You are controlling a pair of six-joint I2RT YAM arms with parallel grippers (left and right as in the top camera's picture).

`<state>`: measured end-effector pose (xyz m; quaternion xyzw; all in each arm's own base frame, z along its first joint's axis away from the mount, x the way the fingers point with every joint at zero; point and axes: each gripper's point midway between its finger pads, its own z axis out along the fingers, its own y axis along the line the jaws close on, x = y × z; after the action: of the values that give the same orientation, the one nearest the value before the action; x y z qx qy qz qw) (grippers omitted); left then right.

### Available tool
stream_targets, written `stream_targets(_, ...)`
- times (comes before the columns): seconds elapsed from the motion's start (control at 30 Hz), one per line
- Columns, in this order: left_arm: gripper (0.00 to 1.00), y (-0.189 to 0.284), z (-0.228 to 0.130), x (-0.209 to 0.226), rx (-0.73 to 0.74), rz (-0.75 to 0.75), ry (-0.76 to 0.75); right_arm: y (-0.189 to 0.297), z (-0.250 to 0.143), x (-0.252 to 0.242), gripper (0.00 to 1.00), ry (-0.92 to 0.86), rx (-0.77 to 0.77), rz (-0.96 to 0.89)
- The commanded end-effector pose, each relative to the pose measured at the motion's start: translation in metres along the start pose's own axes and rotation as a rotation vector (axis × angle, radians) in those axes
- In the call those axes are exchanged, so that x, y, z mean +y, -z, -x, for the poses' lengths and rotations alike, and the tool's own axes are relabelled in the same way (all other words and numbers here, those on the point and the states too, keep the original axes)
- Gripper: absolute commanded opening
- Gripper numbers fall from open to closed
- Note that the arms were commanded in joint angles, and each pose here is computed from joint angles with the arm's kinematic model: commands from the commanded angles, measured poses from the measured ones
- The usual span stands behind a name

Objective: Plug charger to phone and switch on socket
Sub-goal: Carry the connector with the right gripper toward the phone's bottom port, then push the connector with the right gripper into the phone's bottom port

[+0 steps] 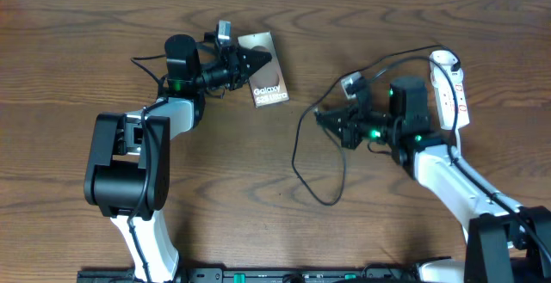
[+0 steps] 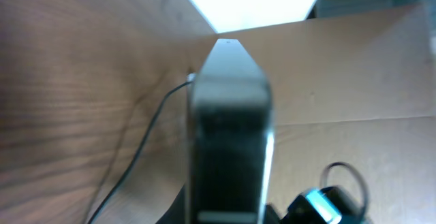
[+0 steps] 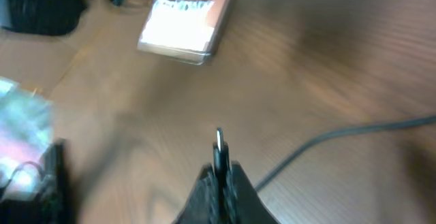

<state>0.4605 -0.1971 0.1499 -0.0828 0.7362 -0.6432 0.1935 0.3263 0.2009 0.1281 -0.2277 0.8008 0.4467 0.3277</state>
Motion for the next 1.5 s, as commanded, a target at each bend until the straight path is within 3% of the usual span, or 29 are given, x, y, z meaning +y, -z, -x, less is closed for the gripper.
stream_targets(0.0,0.07,0.001,0.01,-0.022,-0.019,-0.052,0.013,0.002,-0.014,0.034,0.01,-0.12,-0.006,0.228)
stream_targets(0.27,0.07,-0.011,0.008,-0.033,-0.041,-0.079,0.029,-0.009,-0.015,0.05,0.01,-0.185,-0.028,0.297)
stream_targets(0.57,0.07,-0.016,0.008,-0.038,-0.056,-0.091,0.005,-0.029,0.0,0.033,0.01,-0.528,-0.081,0.361)
stream_targets(1.03,0.07,-0.025,0.009,-0.046,-0.096,-0.109,0.016,-0.029,0.021,0.021,0.01,-0.619,-0.235,0.422)
stream_targets(1.47,0.07,-0.025,0.003,-0.042,-0.08,-0.101,-0.034,-0.031,0.03,0.025,0.01,-0.648,-0.227,0.447)
